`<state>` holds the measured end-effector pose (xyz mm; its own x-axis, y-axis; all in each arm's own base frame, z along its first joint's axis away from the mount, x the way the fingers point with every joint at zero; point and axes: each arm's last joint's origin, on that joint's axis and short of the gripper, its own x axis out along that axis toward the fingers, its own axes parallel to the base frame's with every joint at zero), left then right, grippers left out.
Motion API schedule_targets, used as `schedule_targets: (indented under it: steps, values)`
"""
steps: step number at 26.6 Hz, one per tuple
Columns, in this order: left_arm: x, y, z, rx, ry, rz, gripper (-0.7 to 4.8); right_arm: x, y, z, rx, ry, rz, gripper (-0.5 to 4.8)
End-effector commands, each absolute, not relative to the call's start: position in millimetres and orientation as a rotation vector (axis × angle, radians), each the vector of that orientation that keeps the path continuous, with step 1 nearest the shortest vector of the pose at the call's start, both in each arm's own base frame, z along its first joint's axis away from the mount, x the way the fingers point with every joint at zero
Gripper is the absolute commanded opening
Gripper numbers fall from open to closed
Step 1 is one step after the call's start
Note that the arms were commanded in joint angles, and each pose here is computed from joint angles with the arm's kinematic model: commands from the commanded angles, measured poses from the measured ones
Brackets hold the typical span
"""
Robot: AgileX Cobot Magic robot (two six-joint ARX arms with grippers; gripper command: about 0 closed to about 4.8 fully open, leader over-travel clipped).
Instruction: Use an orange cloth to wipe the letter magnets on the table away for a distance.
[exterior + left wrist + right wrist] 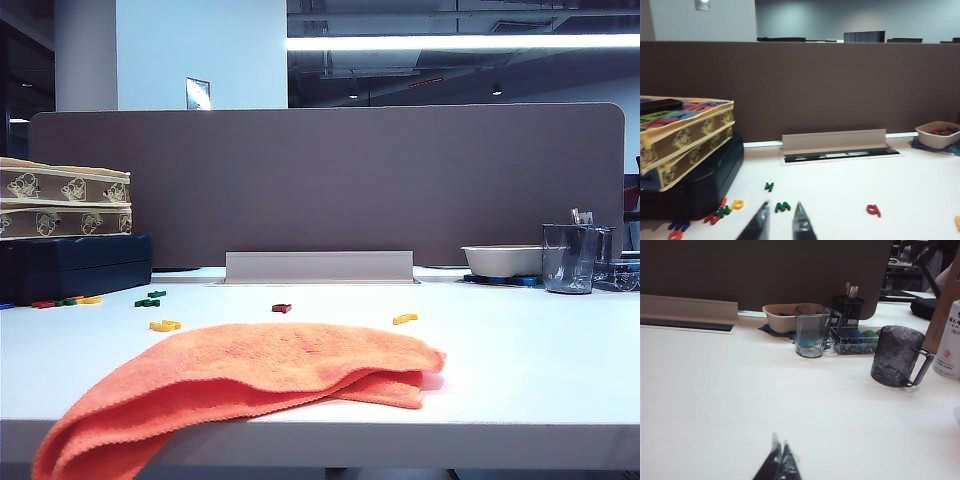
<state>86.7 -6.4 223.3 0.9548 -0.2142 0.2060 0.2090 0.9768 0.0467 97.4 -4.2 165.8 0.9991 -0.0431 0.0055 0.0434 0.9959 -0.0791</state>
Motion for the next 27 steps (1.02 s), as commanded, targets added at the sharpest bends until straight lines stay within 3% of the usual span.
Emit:
schedule_targets:
  steps: [1, 13, 17, 27]
  values:
    - [89.1, -7.7, 235.5, 0.033, -0.229, -0.259, 0.63, 97.6, -4.3, 165.1, -0.078, -0.017, -0.045, -0.05]
    - [130.5, -15.2, 259.6, 0.027, -0.176, -0.385, 0.98, 97.6, -4.3, 165.2, -0.078, -0.017, -0.045, -0.05]
    - [152.1, -49.3, 243.4, 0.105, -0.103, -0.579, 1.0, 97.6, -4.3, 165.1, -0.079, -0.017, -0.045, -0.05]
    - [171.3, -92.0, 201.9, 0.196, 0.113, -0.731, 1.41, 97.6, -4.3, 165.1, -0.078, -0.017, -0.045, -0.05]
